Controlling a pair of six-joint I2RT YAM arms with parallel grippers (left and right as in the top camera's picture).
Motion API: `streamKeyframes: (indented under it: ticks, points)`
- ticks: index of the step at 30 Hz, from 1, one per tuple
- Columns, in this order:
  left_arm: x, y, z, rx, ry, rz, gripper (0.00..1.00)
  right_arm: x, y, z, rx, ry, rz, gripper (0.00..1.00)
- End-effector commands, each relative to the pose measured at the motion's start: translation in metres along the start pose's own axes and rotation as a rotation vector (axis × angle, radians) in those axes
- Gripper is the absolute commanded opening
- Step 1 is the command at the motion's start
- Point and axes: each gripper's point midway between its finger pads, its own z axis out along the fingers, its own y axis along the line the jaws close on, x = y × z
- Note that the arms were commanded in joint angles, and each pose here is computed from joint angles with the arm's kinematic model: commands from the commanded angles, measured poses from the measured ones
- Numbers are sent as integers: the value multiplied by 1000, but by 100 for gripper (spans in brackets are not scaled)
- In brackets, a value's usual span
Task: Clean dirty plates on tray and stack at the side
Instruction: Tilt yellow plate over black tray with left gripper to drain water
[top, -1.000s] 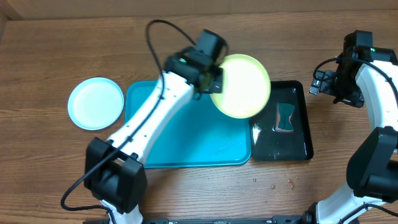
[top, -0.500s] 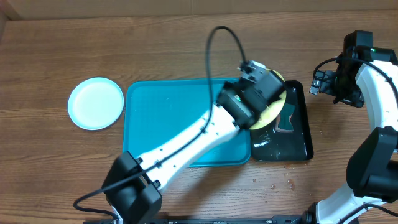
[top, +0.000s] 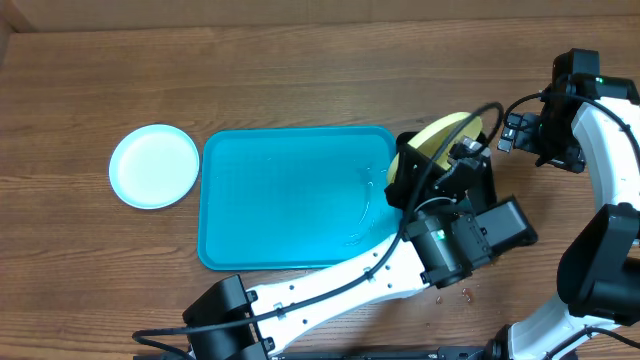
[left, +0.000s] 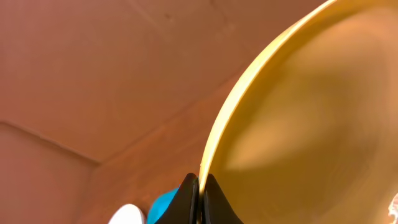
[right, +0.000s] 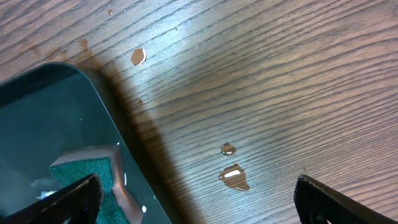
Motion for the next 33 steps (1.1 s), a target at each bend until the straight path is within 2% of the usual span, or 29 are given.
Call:
streamKeyframes:
  ticks: [1, 18, 27, 33]
  points:
    - [-14, 14, -6, -87, -45, -5, 4, -5, -2, -8, -1, -29, 10, 100]
    - [-20, 13, -7, -90, -57, 30, 4, -5, -2, -8, -1, -29, 10, 100]
    - [-39, 11, -8, -90, -89, 66, 4, -5, -2, -8, -1, -29, 10, 100]
    - [-55, 31, -13, -210, -101, 111, 4, -5, -2, -8, -1, -29, 10, 100]
